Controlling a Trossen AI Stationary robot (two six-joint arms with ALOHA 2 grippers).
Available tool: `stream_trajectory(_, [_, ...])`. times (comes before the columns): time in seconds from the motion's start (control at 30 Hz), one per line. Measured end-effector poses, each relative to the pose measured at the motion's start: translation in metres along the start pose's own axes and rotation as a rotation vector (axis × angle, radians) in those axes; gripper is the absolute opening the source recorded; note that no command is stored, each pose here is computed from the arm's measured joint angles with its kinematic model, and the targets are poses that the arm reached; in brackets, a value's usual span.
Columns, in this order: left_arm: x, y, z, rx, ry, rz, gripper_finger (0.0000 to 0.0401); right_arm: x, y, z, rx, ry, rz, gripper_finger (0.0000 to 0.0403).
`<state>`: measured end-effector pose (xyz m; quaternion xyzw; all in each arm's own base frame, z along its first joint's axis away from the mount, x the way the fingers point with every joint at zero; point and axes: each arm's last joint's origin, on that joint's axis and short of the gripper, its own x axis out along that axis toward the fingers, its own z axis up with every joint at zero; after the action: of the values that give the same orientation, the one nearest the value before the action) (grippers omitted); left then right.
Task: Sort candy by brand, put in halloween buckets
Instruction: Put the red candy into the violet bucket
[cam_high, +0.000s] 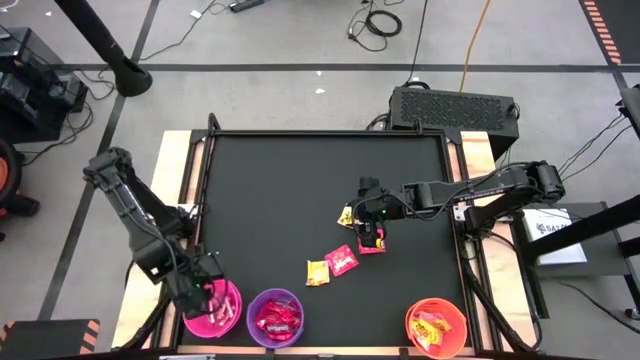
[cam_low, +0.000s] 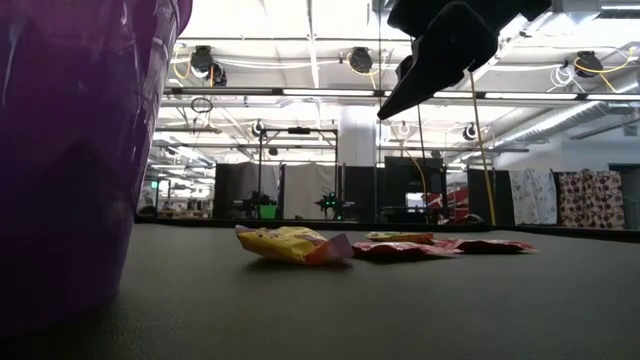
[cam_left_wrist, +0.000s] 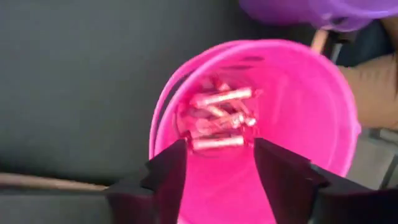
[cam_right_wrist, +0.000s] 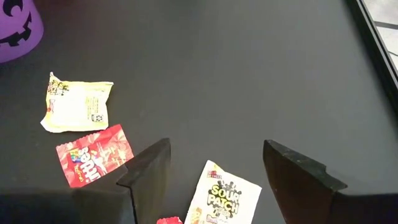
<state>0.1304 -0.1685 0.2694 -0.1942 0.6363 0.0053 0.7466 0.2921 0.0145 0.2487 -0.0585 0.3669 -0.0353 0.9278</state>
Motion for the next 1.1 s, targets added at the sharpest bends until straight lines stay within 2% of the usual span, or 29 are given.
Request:
stream_trajectory(0.1, [-0.009, -0.003, 0.008, 0.149, -0.091, 0.006, 0.0219, 0.0, 0.0, 0.0, 0.0, 0.0, 0.0, 0.0247])
stream_trajectory(0.2, [-0.021, -0.004, 0.023, 0.254, -0.328, 0.107, 0.0227, 0.0, 0.0, 0.0, 0.003, 0.001, 0.0, 0.0247])
stream_trajectory(0.3, [-0.035, -0.003, 0.037, 0.313, -0.658, 0.311, 0.0228, 0.0, 0.0, 0.0, 0.039, 0.001, 0.0, 0.0247])
stream_trajectory(0.43, [-0.048, -0.003, 0.054, 0.358, -1.028, 0.66, 0.0228, 0.0, 0.0, -0.001, 0.079, 0.015, 0.0, 0.0247])
stream_trajectory(0.5, [-0.054, 0.0, 0.062, 0.364, -1.103, 0.821, 0.0228, -0.001, 0.003, -0.006, 0.091, 0.065, 0.007, 0.0247])
stream_trajectory(0.63, [-0.061, 0.007, 0.076, 0.381, -1.117, 1.105, 0.0228, -0.005, 0.013, -0.022, 0.17, 0.227, 0.017, 0.0247])
stream_trajectory(0.67, [-0.063, 0.009, 0.079, 0.345, -1.136, 1.159, 0.0228, -0.006, 0.017, -0.026, 0.194, 0.269, 0.017, 0.0247])
stream_trajectory(0.77, [-0.066, 0.016, 0.089, 0.22, -1.18, 1.14, 0.0228, -0.012, 0.031, -0.035, 0.253, 0.359, 0.015, 0.0247])
stream_trajectory(0.87, [-0.066, 0.027, 0.102, 0.167, -1.133, 1.089, 0.0228, -0.016, 0.044, -0.037, 0.3, 0.379, 0.024, 0.0247])
stream_trajectory(1.1, [-0.065, 0.063, 0.134, 0.129, -0.9, 0.771, 0.0228, -0.02, 0.061, -0.043, 0.276, 0.418, 0.039, 0.0247])
